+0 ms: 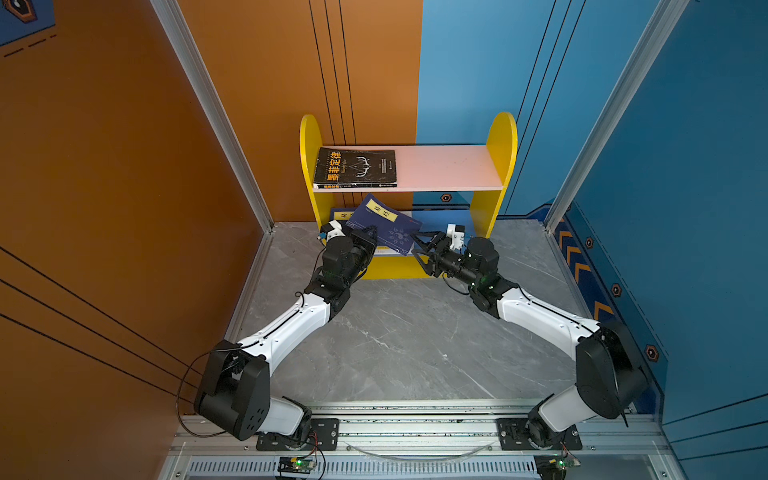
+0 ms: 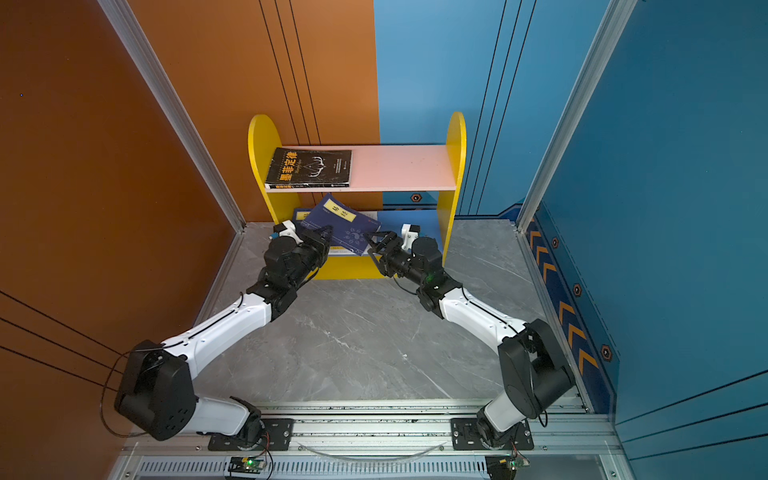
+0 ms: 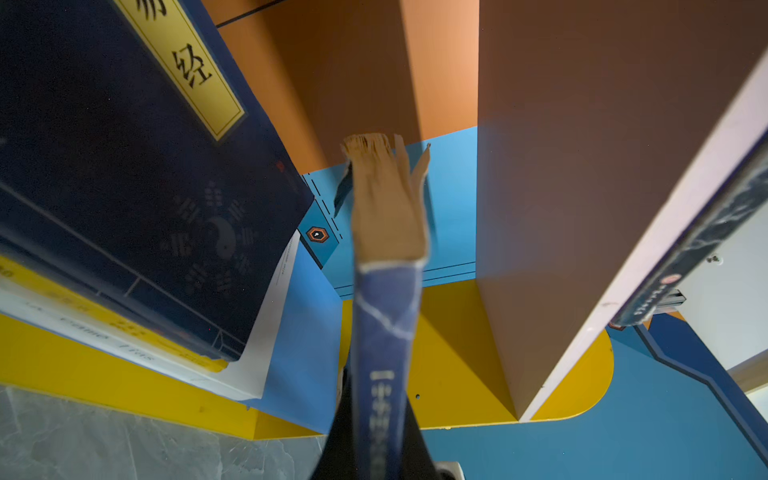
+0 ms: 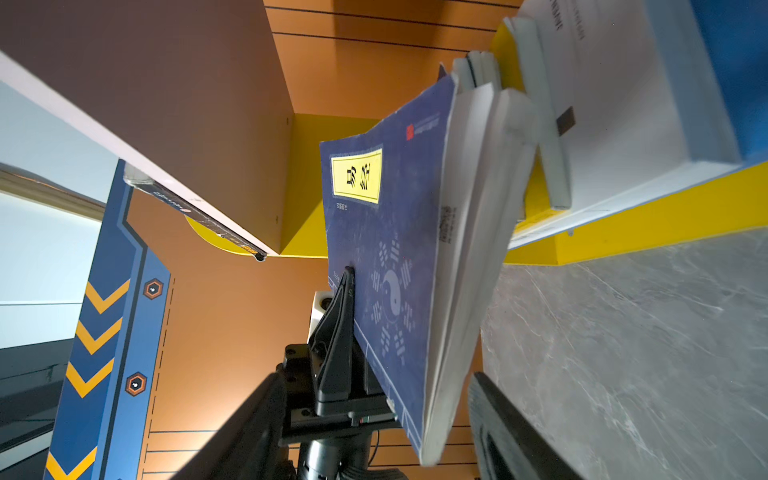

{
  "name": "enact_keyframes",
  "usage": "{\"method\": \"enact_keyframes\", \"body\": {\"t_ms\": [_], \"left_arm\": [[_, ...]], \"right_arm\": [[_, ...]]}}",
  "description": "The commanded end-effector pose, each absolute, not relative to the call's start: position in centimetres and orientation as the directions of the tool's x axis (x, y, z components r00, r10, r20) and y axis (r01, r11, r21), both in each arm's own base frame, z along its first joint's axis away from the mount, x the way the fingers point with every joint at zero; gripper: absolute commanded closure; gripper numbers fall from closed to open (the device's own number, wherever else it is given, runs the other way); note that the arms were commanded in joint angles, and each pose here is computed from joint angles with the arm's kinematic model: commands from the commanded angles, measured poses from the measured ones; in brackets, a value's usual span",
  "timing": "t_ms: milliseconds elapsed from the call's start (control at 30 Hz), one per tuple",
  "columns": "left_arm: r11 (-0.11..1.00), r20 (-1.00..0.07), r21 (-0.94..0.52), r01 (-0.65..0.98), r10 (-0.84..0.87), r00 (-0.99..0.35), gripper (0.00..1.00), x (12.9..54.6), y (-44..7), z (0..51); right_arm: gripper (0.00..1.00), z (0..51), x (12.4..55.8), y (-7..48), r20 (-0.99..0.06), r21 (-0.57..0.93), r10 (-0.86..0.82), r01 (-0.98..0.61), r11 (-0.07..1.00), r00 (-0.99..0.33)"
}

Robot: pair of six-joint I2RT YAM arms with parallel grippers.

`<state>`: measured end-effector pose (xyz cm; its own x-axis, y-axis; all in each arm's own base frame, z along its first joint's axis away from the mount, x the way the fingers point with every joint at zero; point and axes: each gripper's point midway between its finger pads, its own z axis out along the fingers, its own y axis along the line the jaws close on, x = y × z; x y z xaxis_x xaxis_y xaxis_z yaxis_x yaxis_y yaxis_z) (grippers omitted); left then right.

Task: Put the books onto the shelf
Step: 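Grasp the book with the right gripper and lower it onto the lower shelf with both, then push the book against the shelf stack with the right gripper while the left withdraws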

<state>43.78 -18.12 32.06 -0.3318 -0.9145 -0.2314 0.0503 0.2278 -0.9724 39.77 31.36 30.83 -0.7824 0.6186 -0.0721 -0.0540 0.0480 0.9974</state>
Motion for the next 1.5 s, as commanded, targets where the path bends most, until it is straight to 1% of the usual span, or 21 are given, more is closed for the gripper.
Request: {"method": "enact_keyframes", "body": {"t_ms": [0,100,200,400,567,667,700,767,833,867,900,967,1000,1033,1067,1133,1167,1267,1300,1367,1467], "left_arm": [[0.177,-0.204,-0.976,0.127,-0.946,-0.254,1.00,43.9,-16.8,34.5],[0.176,-0.201,-0.977,0.123,-0.951,-0.234,1.00,44.2,-16.4,34.5],[0.165,-0.187,-0.980,0.115,-0.956,-0.227,1.00,44.4,-16.3,34.2],[0.163,-0.184,-0.980,0.112,-0.959,-0.217,1.00,44.4,-16.2,34.2],[0.163,-0.182,-0.981,0.107,-0.962,-0.202,1.00,44.1,-16.0,34.0],[0.164,-0.181,-0.981,0.101,-0.965,-0.190,1.00,44.0,-15.8,33.8],[0.167,-0.183,-0.981,0.100,-0.965,-0.187,1.00,43.9,-15.8,33.8],[0.165,-0.181,-0.981,0.098,-0.966,-0.184,0.98,43.9,-15.6,33.7],[0.160,-0.176,-0.983,0.094,-0.965,-0.197,0.91,43.8,-15.4,33.7],[0.159,-0.173,-0.984,0.083,-0.963,-0.206,0.85,43.8,-15.3,33.5],[0.163,-0.175,-0.984,0.070,-0.961,-0.215,0.76,43.7,-15.0,33.3],[0.185,-0.192,-0.981,0.050,-0.955,-0.228,0.53,43.2,-14.1,33.0],[0.208,-0.208,-0.978,0.026,-0.947,-0.244,0.40,42.8,-13.6,32.7],[0.239,-0.227,-0.971,-0.011,-0.934,-0.275,0.30,42.4,-13.2,32.4],[0.279,-0.250,-0.959,-0.051,-0.915,-0.316,0.25,42.0,-12.9,31.9],[0.360,-0.291,-0.926,-0.109,-0.870,-0.399,0.17,40.8,-12.0,31.9],[0.382,-0.304,-0.917,-0.113,-0.855,-0.419,0.15,40.2,-11.6,32.0],[0.401,-0.304,-0.905,-0.140,-0.843,-0.444,0.05,37.9,-9.4,31.7],[0.402,-0.303,-0.903,-0.153,-0.847,-0.437,0.04,37.2,-8.4,31.6],[0.407,-0.285,-0.886,-0.222,-0.856,-0.432,0.01,35.5,-6.4,29.5],[0.397,-0.274,-0.874,-0.280,-0.879,-0.391,0.01,33.7,-3.9,27.9]], "right_arm": [[0.39,33.3,40.9,32.3,-0.061,0.992,0.624,-0.114,-0.045,-0.779],[0.43,32.6,41.0,33.6,-0.043,0.994,0.604,-0.094,-0.053,-0.796],[0.44,32.3,40.9,34.5,-0.042,0.995,0.596,-0.087,-0.047,-0.802],[0.53,32.0,41.3,34.8,-0.043,0.996,0.605,-0.084,-0.040,-0.795],[0.68,32.0,42.1,34.6,-0.059,0.996,0.630,-0.090,-0.017,-0.774],[0.81,31.8,42.5,34.6,-0.057,0.996,0.635,-0.086,-0.015,-0.770],[0.86,31.9,42.6,34.7,-0.057,0.996,0.632,-0.086,-0.016,-0.773],[0.90,31.6,42.8,34.9,-0.067,0.997,0.626,-0.082,0.004,-0.777],[0.90,31.2,43.3,34.8,-0.105,0.994,0.624,-0.094,0.051,-0.774],[0.90,30.8,43.7,34.6,-0.130,0.991,0.624,-0.096,0.089,-0.771],[0.90,30.6,44.1,34.3,-0.159,0.987,0.623,-0.106,0.121,-0.766],[0.92,30.6,44.9,33.9,-0.208,0.977,0.611,-0.135,0.163,-0.764],[0.93,30.5,45.2,33.9,-0.232,0.971,0.595,-0.151,0.184,-0.769],[0.93,30.5,45.6,34.0,-0.258,0.964,0.576,-0.169,0.204,-0.776],[0.93,30.6,45.8,34.1,-0.279,0.958,0.559,-0.184,0.221,-0.781],[0.94,30.1,46.3,34.8,-0.314,0.944,0.504,-0.206,0.259,-0.805],[0.94,30.0,46.5,35.2,-0.328,0.938,0.483,-0.220,0.269,-0.812],[0.95,29.4,47.0,36.7,-0.347,0.928,0.408,-0.246,0.279,-0.845],[0.95,29.4,47.2,37.2,-0.352,0.927,0.386,-0.260,0.271,-0.853],[0.95,29.6,47.3,37.9,-0.365,0.922,0.352,-0.283,0.264,-0.862],[0.94,29.0,47.3,38.4,-0.384,0.909,0.313,-0.297,0.292,-0.869]]}}
